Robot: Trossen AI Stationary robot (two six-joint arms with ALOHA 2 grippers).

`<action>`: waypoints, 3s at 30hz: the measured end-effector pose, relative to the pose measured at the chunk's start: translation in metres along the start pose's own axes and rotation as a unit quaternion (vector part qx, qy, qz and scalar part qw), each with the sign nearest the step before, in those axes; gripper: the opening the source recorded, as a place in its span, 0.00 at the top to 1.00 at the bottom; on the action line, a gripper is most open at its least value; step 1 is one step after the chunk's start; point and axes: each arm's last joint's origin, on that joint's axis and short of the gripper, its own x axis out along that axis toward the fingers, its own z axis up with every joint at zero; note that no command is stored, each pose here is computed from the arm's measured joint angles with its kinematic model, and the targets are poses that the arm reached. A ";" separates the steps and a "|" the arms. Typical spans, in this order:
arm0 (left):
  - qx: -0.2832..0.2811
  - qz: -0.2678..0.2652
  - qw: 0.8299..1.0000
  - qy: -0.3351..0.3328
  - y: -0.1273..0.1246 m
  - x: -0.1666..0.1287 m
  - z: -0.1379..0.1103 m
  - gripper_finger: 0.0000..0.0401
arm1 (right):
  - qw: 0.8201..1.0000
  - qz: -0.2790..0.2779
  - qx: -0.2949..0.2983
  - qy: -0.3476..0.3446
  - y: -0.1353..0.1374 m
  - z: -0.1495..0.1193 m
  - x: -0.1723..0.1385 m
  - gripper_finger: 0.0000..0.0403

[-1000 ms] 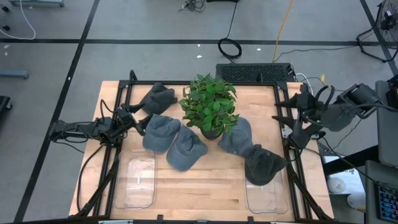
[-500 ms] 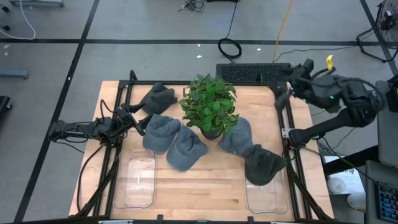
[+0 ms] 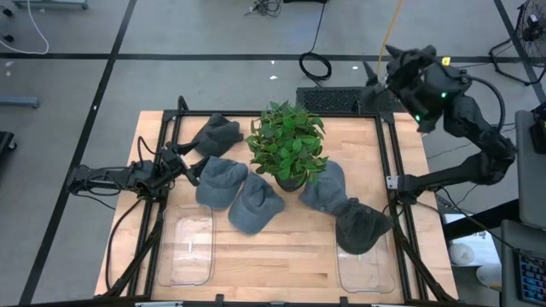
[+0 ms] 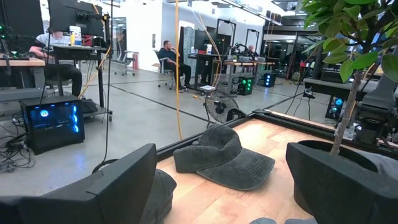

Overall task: Pick & Place hat
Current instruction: Put the right black cap into the right transparent bin

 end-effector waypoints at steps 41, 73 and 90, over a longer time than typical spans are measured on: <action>0.000 0.000 1.000 0.000 0.000 0.000 0.000 0.09 | 0.935 0.271 0.200 0.108 -0.022 -0.119 0.224 0.25; 0.000 0.000 1.000 0.000 0.000 0.000 0.000 0.09 | 0.822 0.290 0.298 0.388 0.092 -0.241 0.297 0.34; 0.000 0.000 1.000 0.000 0.000 0.000 0.000 0.09 | 0.842 0.234 0.227 0.431 0.124 -0.266 0.281 0.33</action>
